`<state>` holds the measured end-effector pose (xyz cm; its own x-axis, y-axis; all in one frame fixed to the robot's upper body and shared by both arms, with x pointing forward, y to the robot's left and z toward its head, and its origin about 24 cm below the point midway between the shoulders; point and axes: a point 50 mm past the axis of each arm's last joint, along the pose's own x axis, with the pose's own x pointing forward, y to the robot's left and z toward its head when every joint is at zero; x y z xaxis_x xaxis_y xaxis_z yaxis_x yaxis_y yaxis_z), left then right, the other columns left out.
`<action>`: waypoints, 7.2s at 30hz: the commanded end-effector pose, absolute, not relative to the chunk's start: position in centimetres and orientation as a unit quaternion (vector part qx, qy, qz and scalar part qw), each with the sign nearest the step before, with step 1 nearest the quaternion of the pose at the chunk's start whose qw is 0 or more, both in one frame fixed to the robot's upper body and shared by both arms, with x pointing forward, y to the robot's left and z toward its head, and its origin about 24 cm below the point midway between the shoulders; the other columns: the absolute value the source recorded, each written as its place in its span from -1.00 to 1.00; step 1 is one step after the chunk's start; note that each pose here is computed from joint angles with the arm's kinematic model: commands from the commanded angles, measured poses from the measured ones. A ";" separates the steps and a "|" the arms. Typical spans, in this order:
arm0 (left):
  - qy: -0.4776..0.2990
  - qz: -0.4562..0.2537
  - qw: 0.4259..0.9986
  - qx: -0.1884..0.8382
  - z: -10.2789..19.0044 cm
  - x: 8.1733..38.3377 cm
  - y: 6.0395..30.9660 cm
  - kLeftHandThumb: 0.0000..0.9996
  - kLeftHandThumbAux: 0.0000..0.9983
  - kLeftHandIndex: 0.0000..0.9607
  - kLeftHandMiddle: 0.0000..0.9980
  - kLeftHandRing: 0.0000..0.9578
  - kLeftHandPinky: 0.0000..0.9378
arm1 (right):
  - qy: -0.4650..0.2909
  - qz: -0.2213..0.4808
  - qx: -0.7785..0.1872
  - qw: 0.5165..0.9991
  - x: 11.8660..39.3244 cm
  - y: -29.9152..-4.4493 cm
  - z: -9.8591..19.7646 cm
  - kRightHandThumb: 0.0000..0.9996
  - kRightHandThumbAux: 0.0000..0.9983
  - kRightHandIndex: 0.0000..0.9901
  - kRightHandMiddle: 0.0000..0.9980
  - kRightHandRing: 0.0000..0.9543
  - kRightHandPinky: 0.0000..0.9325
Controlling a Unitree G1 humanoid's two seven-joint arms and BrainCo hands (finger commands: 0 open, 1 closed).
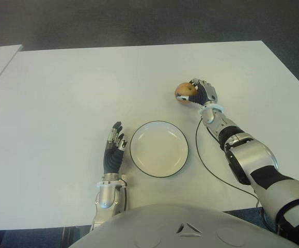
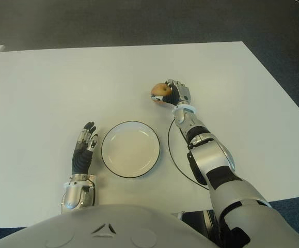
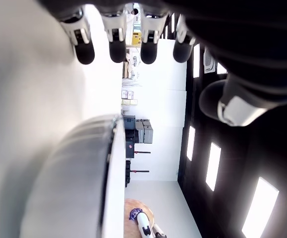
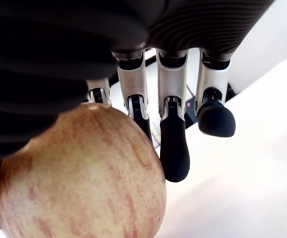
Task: Put the apples into the plate.
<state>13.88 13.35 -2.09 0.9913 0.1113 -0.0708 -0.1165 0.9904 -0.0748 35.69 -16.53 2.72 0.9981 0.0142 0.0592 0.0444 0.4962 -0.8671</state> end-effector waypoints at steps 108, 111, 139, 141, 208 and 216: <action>0.049 0.060 0.995 -0.069 -2.4 14.0 12.5 -0.99 0.08 -1.00 -1.00 -1.00 -1.00 | -0.401 0.192 -0.510 0.737 27.2 -12.3 5.2 0.71 0.35 -0.19 0.07 0.79 0.80; 0.050 0.061 0.994 -0.071 -2.4 14.1 12.6 -1.00 0.09 -1.00 -1.00 -1.00 -1.00 | -0.402 0.194 -0.514 0.733 27.1 -12.2 5.3 0.71 0.35 -0.20 0.07 0.78 0.80; 0.044 0.056 0.995 -0.066 -2.9 14.6 12.8 -1.00 0.05 -1.00 -1.00 -1.00 -1.00 | -0.420 0.183 -0.512 0.726 27.2 -12.5 6.8 0.71 0.35 -0.19 0.07 0.79 0.81; 0.042 0.054 0.996 -0.065 -2.9 14.6 12.9 -1.00 0.04 -1.00 -1.00 -1.00 -1.00 | -0.423 0.185 -0.513 0.724 27.1 -12.4 6.9 0.71 0.35 -0.19 0.07 0.79 0.80; 0.049 0.053 0.996 -0.059 -3.0 14.5 12.8 -1.00 0.07 -0.99 -1.00 -1.00 -1.00 | -0.389 0.276 -0.511 0.715 23.2 -12.0 5.6 0.57 0.38 -0.16 -0.09 -0.11 -0.29; 0.048 0.059 0.994 -0.075 -2.7 14.5 12.6 -1.00 0.12 -0.97 -0.98 -1.00 -1.00 | -0.380 0.288 -0.527 0.704 23.5 -12.3 5.4 -0.13 0.07 -0.39 -0.36 -0.41 -0.48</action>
